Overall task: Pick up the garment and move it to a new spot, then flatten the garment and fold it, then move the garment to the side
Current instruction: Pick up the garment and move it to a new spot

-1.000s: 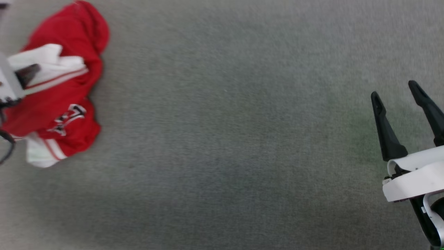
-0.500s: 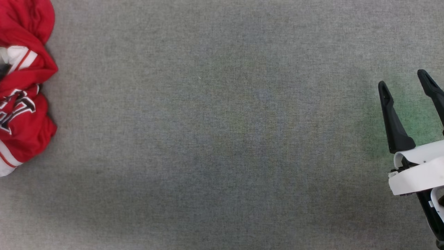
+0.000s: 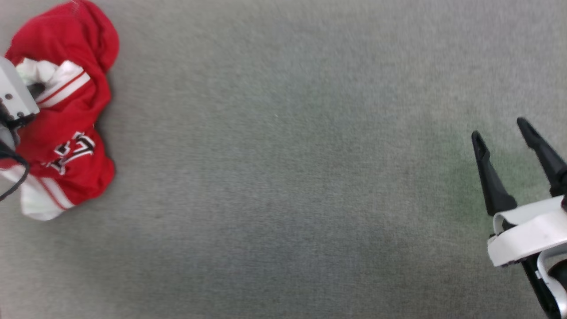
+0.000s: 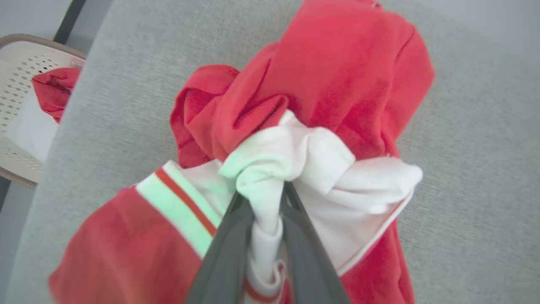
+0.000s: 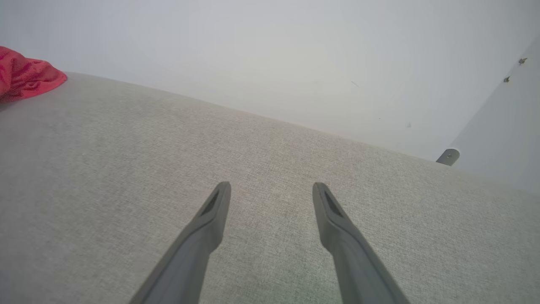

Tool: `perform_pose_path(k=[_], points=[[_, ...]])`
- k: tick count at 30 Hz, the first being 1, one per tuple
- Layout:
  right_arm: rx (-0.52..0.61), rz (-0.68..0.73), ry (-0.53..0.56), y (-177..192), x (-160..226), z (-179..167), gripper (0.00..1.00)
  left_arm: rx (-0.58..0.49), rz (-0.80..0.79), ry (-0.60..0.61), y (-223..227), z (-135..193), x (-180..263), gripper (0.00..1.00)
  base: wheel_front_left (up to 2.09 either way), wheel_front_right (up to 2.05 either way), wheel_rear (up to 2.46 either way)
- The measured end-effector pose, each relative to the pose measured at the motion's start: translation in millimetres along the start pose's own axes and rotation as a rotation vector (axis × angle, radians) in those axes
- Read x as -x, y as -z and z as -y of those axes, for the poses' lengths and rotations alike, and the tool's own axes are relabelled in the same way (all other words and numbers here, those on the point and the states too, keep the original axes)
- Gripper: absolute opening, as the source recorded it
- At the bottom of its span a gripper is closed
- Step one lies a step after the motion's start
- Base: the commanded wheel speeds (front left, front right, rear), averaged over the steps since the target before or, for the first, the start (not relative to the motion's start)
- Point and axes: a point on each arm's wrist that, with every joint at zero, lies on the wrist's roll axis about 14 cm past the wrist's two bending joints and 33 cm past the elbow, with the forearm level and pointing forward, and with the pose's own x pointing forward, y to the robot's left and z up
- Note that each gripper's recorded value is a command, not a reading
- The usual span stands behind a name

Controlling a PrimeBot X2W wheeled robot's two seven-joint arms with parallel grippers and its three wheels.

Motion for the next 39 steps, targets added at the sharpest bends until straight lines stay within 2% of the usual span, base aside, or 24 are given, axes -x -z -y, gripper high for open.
perform_pose_path(k=[7, 10, 17, 21, 27, 39], points=[[-0.008, 0.045, -0.048, -23, 15, -24, 1.0, -0.018, 0.189, 0.013, -42, -11, 63, 0.0, 0.0, 0.0, 0.0], [-0.015, 0.073, -0.074, -35, 22, -37, 1.0, -0.058, 0.272, 0.031, -63, -7, 96, 0.0, 0.0, 0.0, 0.0], [-0.016, 0.149, -0.092, -64, 45, -54, 1.0, -0.148, 0.445, 0.104, -96, 17, 177, 0.0, 0.0, 0.0, 0.0], [-0.012, 0.186, -0.069, -77, 64, -53, 1.0, -0.198, 0.496, 0.161, -99, 34, 217, 0.0, 0.0, 0.0, 0.0], [0.014, 0.237, 0.021, -94, 97, -30, 1.0, -0.265, 0.551, 0.263, -97, 69, 264, 0.0, 0.0, 0.0, 0.0], [0.04, 0.212, 0.358, -78, 181, 60, 1.0, -0.438, 0.524, 0.537, -50, 202, 303, 0.0, 0.0, 0.0, 0.0]])
